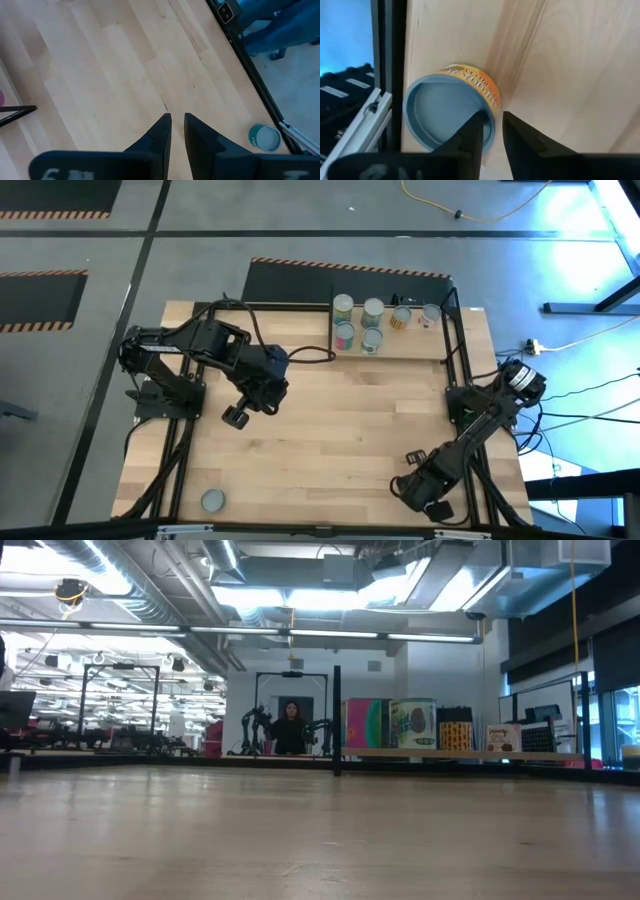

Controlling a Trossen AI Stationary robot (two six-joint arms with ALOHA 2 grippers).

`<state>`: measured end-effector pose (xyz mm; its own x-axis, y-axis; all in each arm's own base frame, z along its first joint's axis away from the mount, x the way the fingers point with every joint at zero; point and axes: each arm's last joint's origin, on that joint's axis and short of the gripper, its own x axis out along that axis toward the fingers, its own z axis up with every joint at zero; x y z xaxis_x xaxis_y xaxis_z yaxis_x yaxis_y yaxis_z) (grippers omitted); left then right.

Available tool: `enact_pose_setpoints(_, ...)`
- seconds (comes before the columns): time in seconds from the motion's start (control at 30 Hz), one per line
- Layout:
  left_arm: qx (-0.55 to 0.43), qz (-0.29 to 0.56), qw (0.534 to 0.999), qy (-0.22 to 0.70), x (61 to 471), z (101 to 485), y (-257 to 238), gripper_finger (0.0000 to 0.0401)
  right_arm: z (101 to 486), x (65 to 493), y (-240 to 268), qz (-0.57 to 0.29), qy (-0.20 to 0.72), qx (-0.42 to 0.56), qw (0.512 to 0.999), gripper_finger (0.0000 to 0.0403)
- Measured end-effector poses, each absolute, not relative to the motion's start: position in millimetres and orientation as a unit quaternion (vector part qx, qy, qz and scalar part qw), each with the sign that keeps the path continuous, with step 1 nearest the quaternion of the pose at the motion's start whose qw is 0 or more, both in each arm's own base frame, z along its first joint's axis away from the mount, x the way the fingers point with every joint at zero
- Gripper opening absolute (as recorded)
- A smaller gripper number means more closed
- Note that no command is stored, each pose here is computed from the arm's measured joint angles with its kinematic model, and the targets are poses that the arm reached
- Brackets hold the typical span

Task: Pick and place cans onto a shelf
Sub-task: Put the canned mushrooms on the shelf

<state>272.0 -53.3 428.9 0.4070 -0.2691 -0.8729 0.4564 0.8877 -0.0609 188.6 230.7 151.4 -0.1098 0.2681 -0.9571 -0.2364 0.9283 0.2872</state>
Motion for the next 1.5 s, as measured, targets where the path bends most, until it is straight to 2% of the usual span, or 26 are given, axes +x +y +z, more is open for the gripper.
enact_pose_setpoints(0.17, 0.094, -0.217, 0.834, 0.499, 272, 429, -53, 0.0044, 144, 184, 226, 0.171, 0.732, 0.035, 0.658, 0.0069)
enact_pose_setpoints(0.33, 0.094, -0.217, 0.834, 0.499, 272, 429, -53, 0.0044, 143, 183, 225, 0.145, 0.743, 0.054, 0.651, 0.0013)
enact_pose_setpoints(0.63, 0.099, -0.218, 0.833, 0.498, 272, 429, -53, 0.0044, 157, 199, 228, 0.077, 0.739, 0.106, 0.661, 0.0006)
enact_pose_setpoints(0.87, 0.109, -0.225, 0.832, 0.496, 272, 429, -53, 0.0044, 213, 225, 231, 0.061, 0.736, 0.128, 0.662, 0.0006)
enact_pose_setpoints(1.1, 0.133, -0.243, 0.827, 0.49, 271, 429, -53, 0.0044, 299, 245, 221, 0.023, 0.701, 0.148, 0.697, 0.0006)
enact_pose_setpoints(1.2, 0.139, -0.247, 0.825, 0.489, 271, 429, -53, 0.0044, 334, 248, 209, -0.032, 0.674, 0.166, 0.719, 0.0006)
enact_pose_setpoints(1.3, 0.139, -0.247, 0.825, 0.489, 271, 429, -53, 0.0044, 359, 245, 190, -0.123, 0.658, 0.189, 0.718, 0.0006)
enact_pose_setpoints(1.5, 0.139, -0.247, 0.825, 0.489, 271, 429, -53, 0.0044, 376, 253, 157, -0.207, 0.577, 0.23, 0.756, 0.0006)
